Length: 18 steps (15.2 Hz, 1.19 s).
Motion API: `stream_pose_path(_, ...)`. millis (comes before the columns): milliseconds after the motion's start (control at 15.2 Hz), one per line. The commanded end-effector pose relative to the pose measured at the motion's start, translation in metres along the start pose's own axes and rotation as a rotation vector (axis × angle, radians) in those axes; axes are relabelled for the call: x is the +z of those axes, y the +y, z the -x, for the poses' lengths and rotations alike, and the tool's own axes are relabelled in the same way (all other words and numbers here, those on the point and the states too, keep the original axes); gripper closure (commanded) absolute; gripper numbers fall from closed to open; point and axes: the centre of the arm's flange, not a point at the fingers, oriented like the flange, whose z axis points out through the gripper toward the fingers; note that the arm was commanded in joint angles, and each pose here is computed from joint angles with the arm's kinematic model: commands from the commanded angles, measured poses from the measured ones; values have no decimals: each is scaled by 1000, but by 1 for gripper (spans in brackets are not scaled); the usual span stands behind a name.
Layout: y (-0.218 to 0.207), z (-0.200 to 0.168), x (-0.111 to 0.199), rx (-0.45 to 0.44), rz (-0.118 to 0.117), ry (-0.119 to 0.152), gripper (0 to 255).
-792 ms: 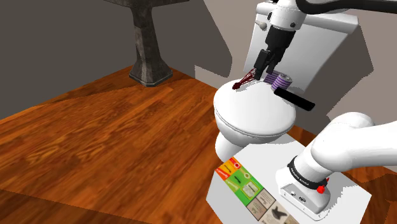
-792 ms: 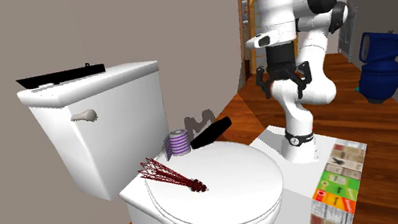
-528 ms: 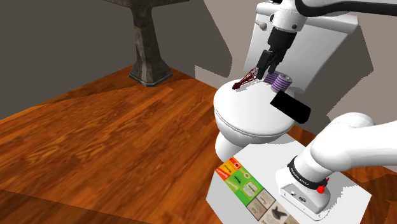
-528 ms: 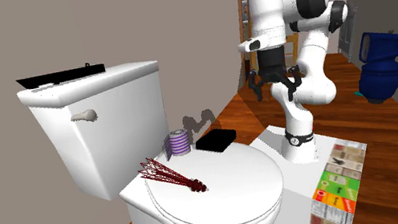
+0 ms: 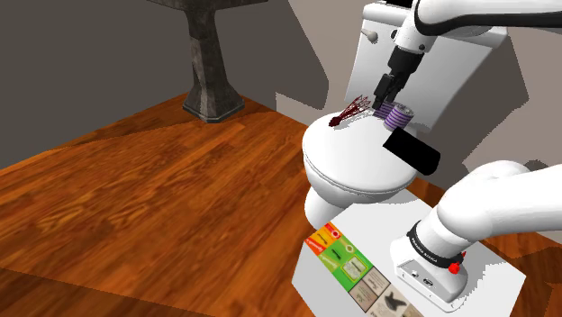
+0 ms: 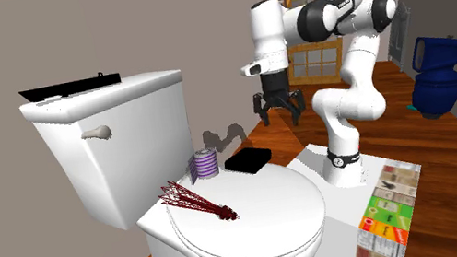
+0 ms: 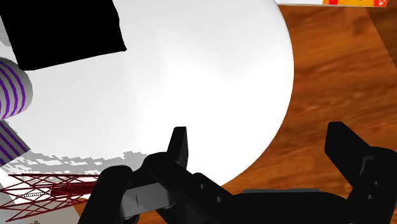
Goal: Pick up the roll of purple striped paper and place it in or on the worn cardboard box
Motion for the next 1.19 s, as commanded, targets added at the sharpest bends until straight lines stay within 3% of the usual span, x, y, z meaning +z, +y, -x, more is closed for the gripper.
stream_pose_path(0,24,-2,7,-3,0,7,0)
stream_pose_path(1122,240,-28,66,-21,-10,62,0)
